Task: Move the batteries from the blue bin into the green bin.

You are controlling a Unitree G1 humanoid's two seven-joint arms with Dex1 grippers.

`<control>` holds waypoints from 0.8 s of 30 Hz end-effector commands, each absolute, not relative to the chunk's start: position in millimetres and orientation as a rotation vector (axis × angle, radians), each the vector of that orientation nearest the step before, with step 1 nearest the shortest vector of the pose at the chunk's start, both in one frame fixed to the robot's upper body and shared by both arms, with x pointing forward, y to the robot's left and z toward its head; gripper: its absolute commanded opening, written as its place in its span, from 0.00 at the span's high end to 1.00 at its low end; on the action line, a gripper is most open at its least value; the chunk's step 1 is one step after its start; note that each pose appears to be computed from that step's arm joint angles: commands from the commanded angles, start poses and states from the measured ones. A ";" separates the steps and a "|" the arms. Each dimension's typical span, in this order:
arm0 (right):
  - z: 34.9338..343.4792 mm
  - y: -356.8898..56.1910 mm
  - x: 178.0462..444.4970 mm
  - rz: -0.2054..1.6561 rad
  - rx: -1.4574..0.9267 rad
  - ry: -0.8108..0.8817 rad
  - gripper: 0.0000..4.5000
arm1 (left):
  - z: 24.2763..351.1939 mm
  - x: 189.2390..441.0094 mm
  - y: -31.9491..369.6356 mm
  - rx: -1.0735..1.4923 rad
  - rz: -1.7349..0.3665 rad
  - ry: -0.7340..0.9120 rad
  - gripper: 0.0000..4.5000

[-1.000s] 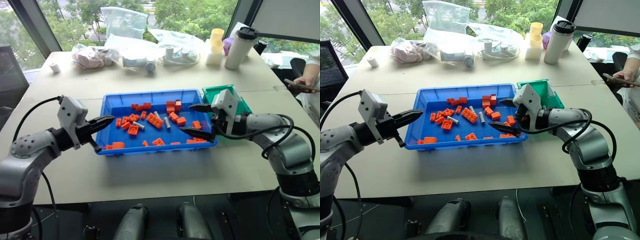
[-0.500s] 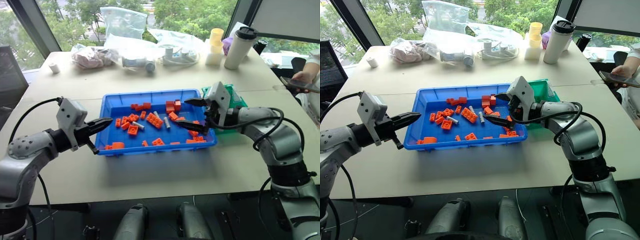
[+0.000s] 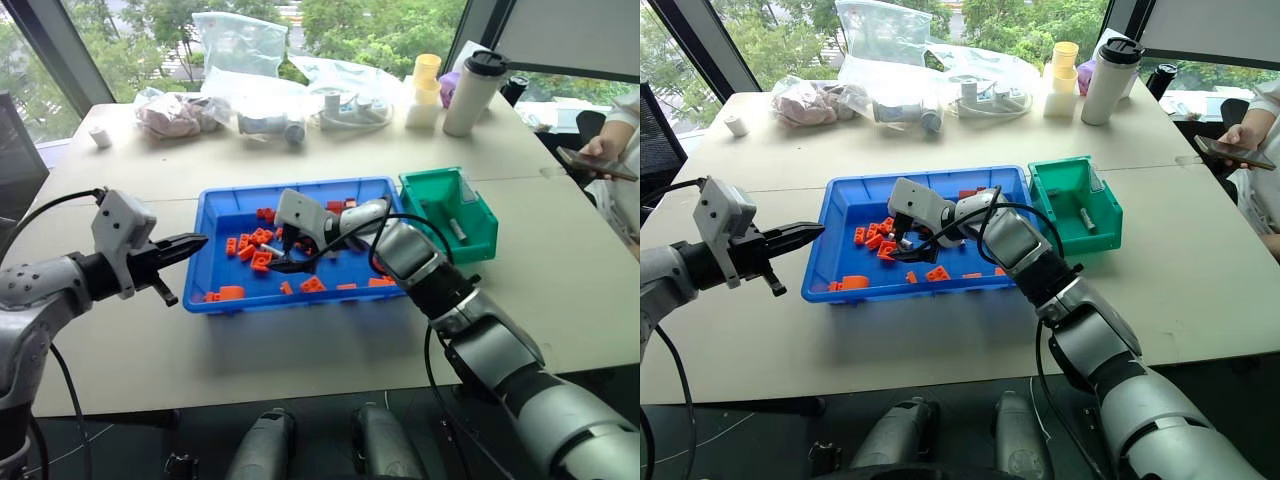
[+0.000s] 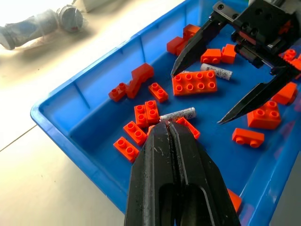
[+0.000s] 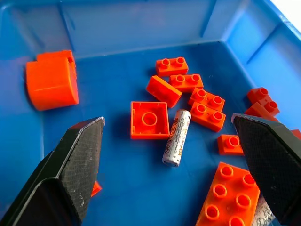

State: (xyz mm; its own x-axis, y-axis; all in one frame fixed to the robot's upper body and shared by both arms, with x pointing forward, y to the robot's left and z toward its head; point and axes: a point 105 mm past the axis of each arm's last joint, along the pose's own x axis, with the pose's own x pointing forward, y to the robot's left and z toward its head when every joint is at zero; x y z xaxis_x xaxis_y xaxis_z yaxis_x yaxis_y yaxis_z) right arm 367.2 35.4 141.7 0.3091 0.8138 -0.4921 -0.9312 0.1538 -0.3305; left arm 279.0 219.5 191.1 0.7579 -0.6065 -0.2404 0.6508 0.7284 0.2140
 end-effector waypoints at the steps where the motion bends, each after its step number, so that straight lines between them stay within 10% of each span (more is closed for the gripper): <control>1: 145.6 41.1 374.9 1.262 -0.696 0.184 0.01 | 206.5 273.6 217.3 0.327 -0.693 0.104 1.00; 18: 120.7 55.3 376.4 1.350 -0.739 0.295 0.01 | 205.3 271.3 213.4 0.333 -0.675 0.094 1.00; 24: 118.1 66.1 377.1 1.332 -0.736 0.322 0.60 | 205.4 272.1 212.0 0.333 -0.670 0.087 1.00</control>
